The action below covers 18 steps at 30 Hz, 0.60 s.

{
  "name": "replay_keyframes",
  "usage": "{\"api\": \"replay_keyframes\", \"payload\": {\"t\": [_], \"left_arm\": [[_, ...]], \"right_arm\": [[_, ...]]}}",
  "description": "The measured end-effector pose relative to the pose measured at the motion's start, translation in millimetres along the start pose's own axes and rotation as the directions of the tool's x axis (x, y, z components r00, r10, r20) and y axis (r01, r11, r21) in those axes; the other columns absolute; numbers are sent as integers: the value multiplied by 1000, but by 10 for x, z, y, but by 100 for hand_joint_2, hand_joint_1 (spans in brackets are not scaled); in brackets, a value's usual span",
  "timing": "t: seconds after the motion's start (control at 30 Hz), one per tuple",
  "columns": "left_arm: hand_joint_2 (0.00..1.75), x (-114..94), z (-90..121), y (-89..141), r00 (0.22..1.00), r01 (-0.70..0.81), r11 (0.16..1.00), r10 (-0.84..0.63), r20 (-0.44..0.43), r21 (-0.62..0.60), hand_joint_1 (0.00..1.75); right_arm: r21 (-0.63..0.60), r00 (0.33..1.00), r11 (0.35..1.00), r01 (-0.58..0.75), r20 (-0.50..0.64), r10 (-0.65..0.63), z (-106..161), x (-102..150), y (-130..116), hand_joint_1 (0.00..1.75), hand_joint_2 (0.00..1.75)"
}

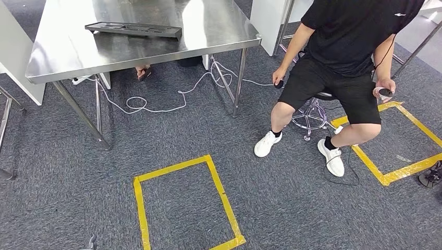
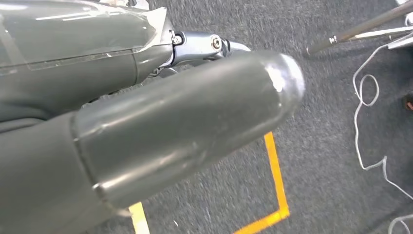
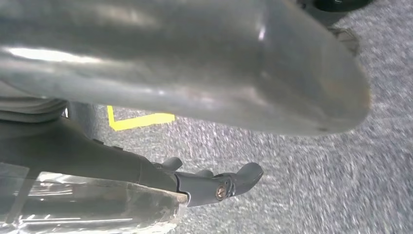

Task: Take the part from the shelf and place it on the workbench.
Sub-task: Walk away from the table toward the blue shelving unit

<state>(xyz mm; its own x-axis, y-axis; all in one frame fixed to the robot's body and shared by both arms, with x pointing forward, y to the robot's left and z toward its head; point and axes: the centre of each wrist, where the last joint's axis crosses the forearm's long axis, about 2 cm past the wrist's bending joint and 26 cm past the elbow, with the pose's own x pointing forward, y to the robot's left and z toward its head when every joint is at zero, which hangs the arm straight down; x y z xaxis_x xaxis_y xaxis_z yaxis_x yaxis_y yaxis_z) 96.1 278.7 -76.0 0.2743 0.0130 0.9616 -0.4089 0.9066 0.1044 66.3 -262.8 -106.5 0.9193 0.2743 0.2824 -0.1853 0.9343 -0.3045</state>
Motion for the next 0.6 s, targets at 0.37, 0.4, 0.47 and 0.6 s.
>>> {"api": "replay_keyframes", "payload": {"t": [0.37,0.4,0.47,0.6], "left_arm": [[0,-6,26,-24,1000,-1,1000,1,-6,4,0],[0,-7,27,-24,1000,-1,1000,1,-6,5,0],[0,-8,29,-24,1000,1,1000,-1,-6,7,0],[0,-12,37,-20,1000,3,1000,-3,-9,12,0]], "right_arm": [[-1,1000,1000,-14,8,14,-16,16,-41,0,0],[0,1000,1000,-15,8,15,-15,14,-37,0,0],[1,1000,1000,-19,7,19,-14,3,-38,0,0],[3,1000,1000,-29,7,29,-14,6,-37,0,0]]}}
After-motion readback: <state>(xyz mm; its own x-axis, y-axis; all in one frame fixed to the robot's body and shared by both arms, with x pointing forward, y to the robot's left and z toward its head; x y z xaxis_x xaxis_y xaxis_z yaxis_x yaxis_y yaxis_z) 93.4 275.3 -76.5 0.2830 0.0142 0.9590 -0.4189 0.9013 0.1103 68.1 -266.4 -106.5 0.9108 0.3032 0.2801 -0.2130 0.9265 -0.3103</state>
